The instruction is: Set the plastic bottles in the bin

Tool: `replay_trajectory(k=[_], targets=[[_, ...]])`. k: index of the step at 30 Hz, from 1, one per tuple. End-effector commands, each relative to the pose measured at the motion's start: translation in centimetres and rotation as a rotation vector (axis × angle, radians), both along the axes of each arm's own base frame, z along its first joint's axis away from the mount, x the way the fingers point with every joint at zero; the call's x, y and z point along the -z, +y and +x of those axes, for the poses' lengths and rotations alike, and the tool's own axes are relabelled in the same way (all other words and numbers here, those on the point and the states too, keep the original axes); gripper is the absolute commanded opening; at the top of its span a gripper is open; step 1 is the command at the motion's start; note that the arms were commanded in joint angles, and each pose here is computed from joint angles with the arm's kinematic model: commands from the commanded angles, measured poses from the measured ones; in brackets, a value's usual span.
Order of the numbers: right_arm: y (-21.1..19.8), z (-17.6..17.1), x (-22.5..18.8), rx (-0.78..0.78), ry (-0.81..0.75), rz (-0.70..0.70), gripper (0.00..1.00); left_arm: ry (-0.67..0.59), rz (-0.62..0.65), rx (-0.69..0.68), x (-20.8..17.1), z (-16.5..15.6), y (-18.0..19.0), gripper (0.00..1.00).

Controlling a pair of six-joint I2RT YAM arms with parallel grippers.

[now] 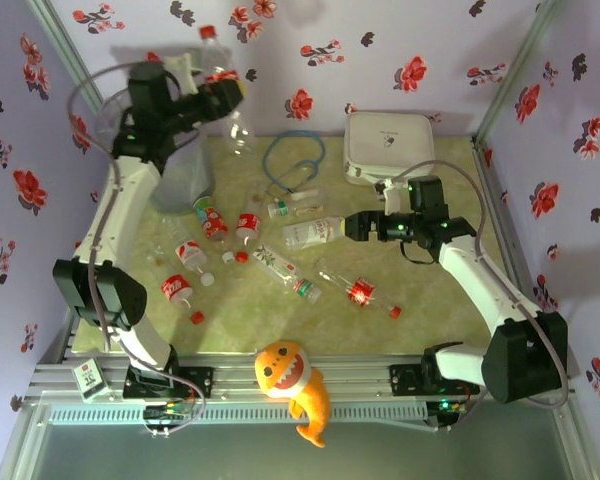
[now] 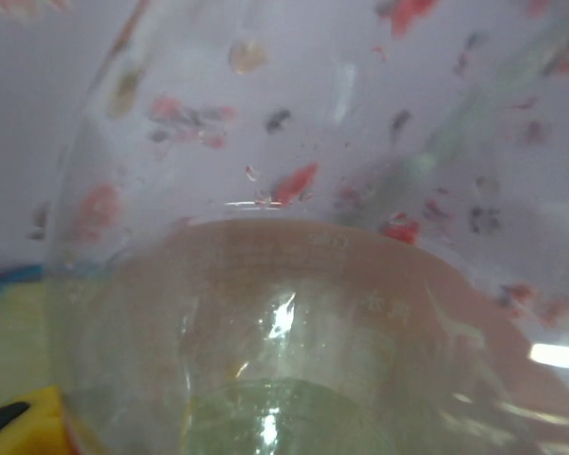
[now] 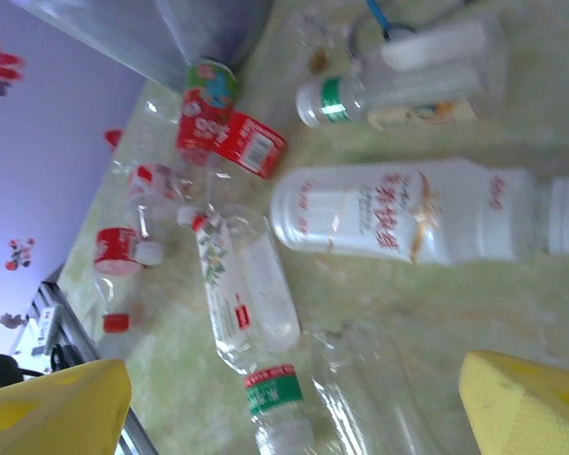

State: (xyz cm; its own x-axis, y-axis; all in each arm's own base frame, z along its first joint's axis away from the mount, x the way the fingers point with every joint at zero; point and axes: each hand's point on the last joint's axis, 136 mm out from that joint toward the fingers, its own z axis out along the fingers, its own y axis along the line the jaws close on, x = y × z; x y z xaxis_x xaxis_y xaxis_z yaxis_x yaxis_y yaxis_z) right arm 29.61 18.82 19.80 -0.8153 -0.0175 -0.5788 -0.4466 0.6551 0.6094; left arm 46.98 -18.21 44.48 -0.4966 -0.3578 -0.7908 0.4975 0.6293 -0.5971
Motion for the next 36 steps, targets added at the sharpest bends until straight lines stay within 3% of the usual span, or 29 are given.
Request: replay_trajectory(k=[1, 9, 13, 18, 36], targets=[[-1.3, -0.2, 0.9, 0.040, -0.009, -0.054, 0.91, 0.002, 0.143, -0.112, -0.3, 0.1, 4.5, 0.39], [-1.7, 0.2, 1.2, 0.063, -0.011, -0.074, 0.91, 0.052, 0.212, -0.407, 1.3, 4.6, 15.1, 0.35], [-2.0, 0.1, 1.9, 0.068, 0.004, -0.092, 0.91, 0.100, 0.229, -0.460, 4.1, 7.0, 17.5, 0.35], [-2.1, -0.1, 2.8, 0.071, 0.019, -0.105, 0.92, 0.170, 0.249, -0.450, 8.4, 8.8, 17.7, 0.35], [-2.6, 0.5, 5.0, 0.091, 0.051, -0.129, 0.93, 0.294, 0.284, -0.404, 18.1, 10.2, 17.2, 0.35]])
